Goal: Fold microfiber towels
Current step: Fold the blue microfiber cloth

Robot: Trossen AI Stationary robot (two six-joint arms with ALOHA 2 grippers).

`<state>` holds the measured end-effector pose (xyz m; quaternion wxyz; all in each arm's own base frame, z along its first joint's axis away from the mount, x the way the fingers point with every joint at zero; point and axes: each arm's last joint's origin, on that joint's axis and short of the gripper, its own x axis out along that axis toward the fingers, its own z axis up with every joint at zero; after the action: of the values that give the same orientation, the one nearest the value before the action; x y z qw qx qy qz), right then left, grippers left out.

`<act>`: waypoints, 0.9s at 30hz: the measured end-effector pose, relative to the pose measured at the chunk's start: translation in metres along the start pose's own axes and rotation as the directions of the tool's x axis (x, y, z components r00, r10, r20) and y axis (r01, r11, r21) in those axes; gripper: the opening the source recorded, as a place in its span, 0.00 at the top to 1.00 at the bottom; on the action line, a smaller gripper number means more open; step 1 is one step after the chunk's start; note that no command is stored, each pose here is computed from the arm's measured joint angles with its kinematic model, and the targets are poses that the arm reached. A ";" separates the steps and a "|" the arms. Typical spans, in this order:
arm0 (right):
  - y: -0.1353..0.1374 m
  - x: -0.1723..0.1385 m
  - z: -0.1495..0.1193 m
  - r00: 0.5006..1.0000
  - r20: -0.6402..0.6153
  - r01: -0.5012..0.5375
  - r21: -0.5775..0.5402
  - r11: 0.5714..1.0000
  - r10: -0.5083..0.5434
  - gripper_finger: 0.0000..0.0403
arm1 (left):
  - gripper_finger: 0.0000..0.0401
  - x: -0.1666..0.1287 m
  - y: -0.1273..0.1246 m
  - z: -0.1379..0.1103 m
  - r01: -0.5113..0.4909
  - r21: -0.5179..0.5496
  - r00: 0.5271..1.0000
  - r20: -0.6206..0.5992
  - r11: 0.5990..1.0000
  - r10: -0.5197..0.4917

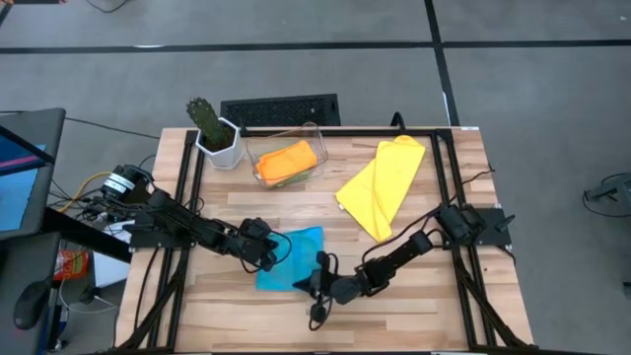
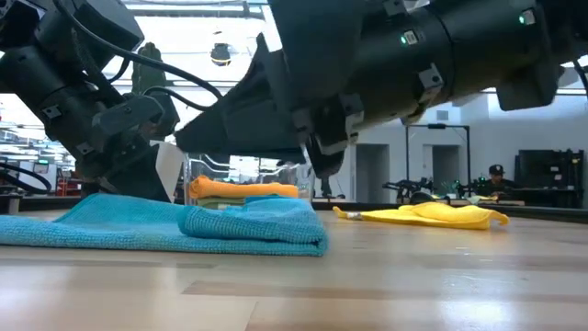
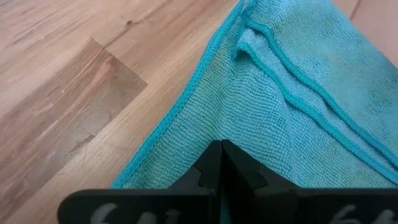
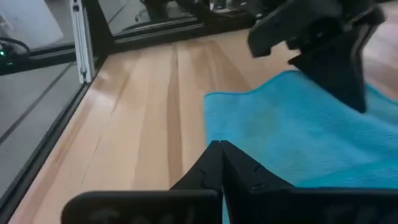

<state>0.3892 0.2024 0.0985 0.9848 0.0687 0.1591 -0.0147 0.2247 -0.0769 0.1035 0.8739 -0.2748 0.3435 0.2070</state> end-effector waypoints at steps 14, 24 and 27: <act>-0.005 0.017 -0.043 0.996 -0.088 0.037 0.032 0.999 -0.034 0.94 | 1.00 0.000 0.000 0.000 -0.002 0.002 1.000 0.003 1.000 0.002; -0.004 0.005 0.005 1.000 -0.009 0.015 -0.034 0.999 -0.015 0.95 | 1.00 0.000 0.000 0.000 0.000 -0.005 1.000 0.001 1.000 0.000; -0.005 -0.008 0.045 0.992 0.094 0.093 -0.120 0.988 -0.082 0.95 | 1.00 0.000 0.000 0.000 0.000 -0.005 1.000 0.001 1.000 0.000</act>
<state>0.3951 0.1914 0.1432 0.9917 -0.0006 0.1184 -0.0509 0.2247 -0.0769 0.1036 0.8735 -0.2766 0.3424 0.2081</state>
